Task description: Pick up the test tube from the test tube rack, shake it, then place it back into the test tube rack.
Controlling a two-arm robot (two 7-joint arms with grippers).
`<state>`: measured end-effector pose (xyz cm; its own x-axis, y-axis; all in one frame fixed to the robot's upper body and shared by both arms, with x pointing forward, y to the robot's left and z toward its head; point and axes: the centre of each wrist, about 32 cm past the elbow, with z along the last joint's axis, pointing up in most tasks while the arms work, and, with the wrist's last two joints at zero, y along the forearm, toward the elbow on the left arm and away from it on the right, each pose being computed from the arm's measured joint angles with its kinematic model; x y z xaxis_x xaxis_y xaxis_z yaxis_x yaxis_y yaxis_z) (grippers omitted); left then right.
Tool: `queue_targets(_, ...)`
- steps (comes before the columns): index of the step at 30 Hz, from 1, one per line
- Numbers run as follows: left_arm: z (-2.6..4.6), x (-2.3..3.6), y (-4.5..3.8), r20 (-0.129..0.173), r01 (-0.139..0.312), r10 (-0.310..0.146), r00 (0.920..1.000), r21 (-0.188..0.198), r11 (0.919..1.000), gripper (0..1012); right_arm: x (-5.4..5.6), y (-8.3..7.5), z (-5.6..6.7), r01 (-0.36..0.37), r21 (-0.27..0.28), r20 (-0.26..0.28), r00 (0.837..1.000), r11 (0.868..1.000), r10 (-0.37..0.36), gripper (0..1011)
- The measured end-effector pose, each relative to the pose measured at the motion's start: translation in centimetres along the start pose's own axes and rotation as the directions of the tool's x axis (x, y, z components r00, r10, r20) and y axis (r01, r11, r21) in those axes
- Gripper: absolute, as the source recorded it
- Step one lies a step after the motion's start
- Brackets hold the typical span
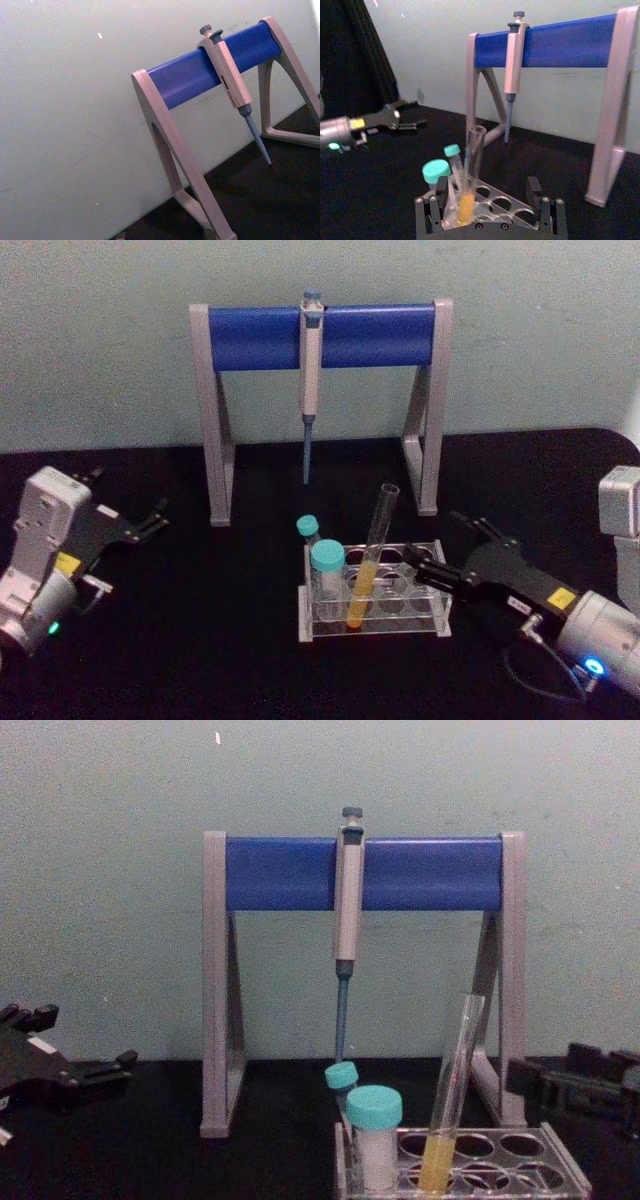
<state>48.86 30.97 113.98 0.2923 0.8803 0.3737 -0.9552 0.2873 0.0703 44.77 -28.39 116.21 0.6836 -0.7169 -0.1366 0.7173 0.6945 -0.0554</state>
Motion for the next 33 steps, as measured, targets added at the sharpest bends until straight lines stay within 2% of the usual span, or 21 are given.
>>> queue_targets(4, 0.00, 0.00, 0.00, 0.000, 0.000, 0.000, 1.0000, 0.000, 1.0000, 1001, 0.3, 0.8, -0.1, -0.031, 0.010, -0.040, 0.999, 0.999, 0.031, 1000)
queue_targets(10, 0.00, 0.00, 0.00, 0.000, 0.000, 0.000, 1.0000, 0.000, 1.0000, 1001, 0.6, 2.1, -0.2, -0.064, 0.004, -0.060, 0.996, 0.998, 0.064, 1000)
queue_targets(22, 0.00, 0.00, 0.00, 0.000, 0.000, 0.000, 1.0000, 0.000, 1.0000, 1001, 1.1, 3.8, -0.4, -0.088, -0.019, -0.060, 0.994, 0.996, 0.087, 1000)
queue_targets(33, 0.00, 0.00, 0.00, 0.000, 0.000, 0.000, 1.0000, 0.000, 1.0000, 1001, 1.4, 4.7, -0.7, -0.097, -0.037, -0.063, 0.994, 0.995, 0.095, 1000)
